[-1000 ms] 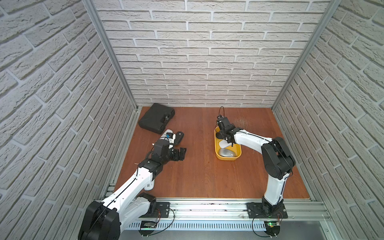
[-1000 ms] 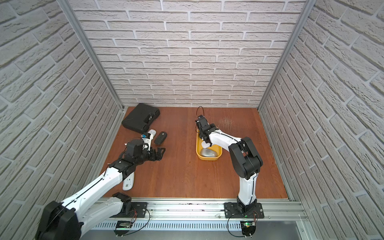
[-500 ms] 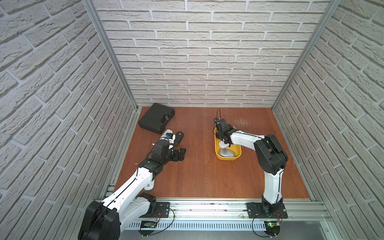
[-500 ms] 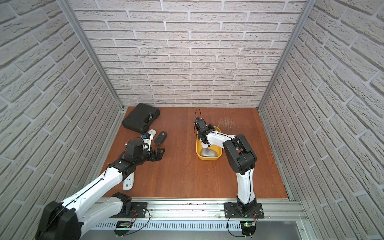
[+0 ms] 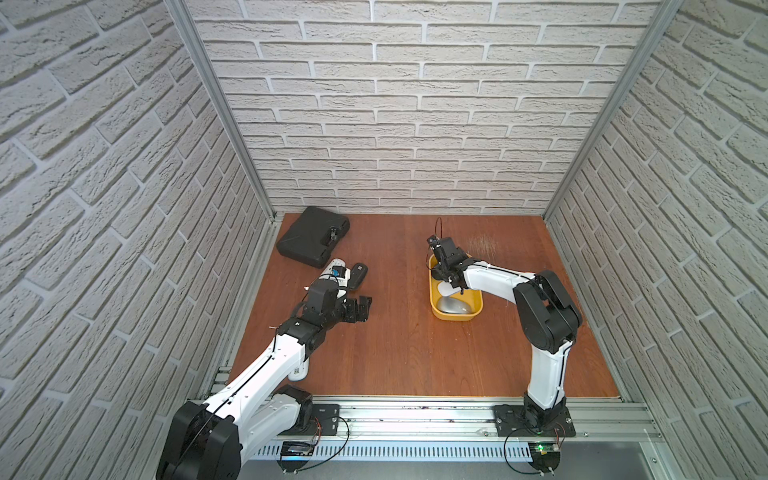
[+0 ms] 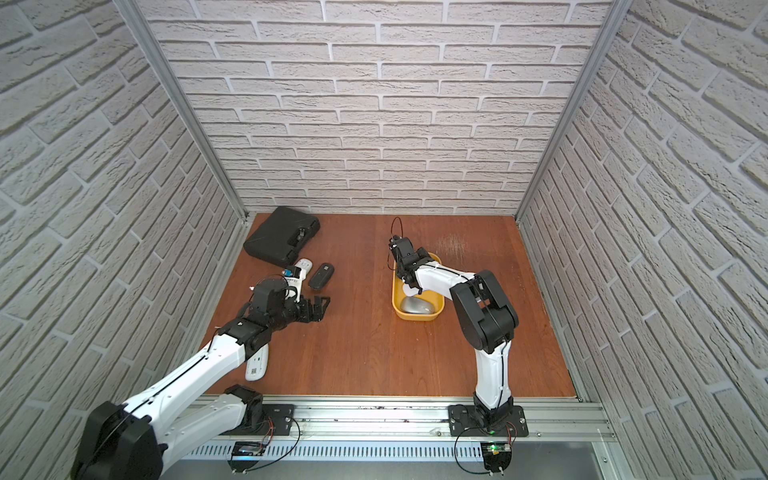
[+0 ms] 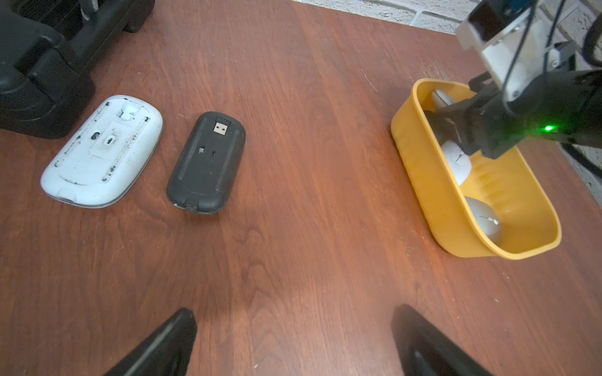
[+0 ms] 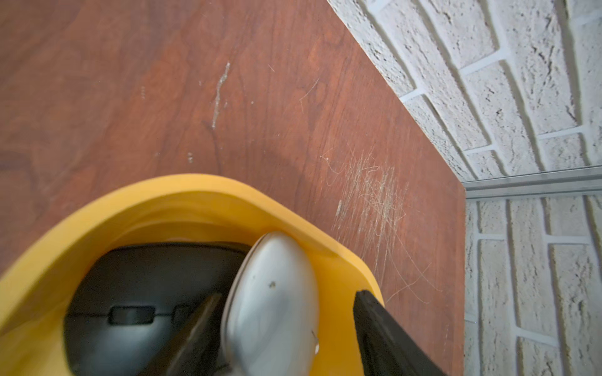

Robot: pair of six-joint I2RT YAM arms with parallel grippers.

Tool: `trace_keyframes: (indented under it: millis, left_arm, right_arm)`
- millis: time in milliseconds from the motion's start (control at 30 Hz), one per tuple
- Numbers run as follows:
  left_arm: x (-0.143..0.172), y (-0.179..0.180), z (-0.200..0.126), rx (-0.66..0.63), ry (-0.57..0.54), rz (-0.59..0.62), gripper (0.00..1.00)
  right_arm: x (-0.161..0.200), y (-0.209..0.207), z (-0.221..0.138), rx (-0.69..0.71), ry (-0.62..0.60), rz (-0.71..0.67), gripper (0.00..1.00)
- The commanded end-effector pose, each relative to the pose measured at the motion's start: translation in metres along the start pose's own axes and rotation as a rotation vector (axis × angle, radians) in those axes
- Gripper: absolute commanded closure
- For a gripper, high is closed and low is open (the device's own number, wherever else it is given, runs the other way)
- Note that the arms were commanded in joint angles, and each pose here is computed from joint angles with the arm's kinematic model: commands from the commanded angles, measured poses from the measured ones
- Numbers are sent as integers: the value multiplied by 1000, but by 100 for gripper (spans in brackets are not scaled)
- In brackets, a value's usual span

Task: Put the mouse in the storage box
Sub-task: Place the mouse in the storage box, then pick up the mouse from the center of the board.

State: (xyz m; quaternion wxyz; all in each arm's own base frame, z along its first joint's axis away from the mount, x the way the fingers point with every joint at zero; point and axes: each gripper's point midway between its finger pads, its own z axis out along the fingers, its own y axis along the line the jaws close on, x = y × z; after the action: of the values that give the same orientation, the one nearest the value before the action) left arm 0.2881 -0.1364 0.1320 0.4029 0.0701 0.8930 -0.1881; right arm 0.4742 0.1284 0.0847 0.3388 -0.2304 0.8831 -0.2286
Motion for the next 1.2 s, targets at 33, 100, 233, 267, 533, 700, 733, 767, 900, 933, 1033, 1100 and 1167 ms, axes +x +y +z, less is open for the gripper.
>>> trace_keyframes:
  millis: [33,100,233,267,533,700,733,767,900,933,1033,1100,1167]
  left_arm:
    - [-17,9,1,-35,-21,-31,2]
    - [-20,15,5,-45,-15,-56,2]
    - [-27,28,16,-67,4,-94,2]
    - [-29,30,20,-73,8,-96,3]
    - [-52,51,73,-73,67,-104,7]
    - [-56,64,102,-113,144,-94,8]
    - [-56,66,107,-116,158,-84,8]
    - [-57,68,111,-123,172,-79,7]
    - [-44,78,131,-144,250,-75,8]
    - [-39,81,135,-152,262,-82,8]
    - [-28,82,146,-144,290,-84,11]
    - [-22,84,149,-159,310,-80,12]
    - [-17,86,151,-170,326,-78,14]
  right_arm:
    - [-17,0,-42,-147,-99,148,29]
    - [-20,-2,-58,-187,-128,197,28]
    - [-23,-1,-92,-303,-203,318,28]
    - [-24,1,-100,-340,-225,346,28]
    - [-7,15,-144,-534,-292,475,28]
    - [2,8,-155,-521,-307,484,28]
    - [2,6,-156,-520,-310,487,28]
    - [2,5,-157,-517,-309,490,28]
    - [1,5,-157,-514,-311,497,28]
    - [2,5,-156,-515,-309,499,28]
    - [4,5,-156,-515,-304,497,28]
    - [5,5,-156,-509,-304,497,28]
    - [6,4,-156,-506,-304,499,28]
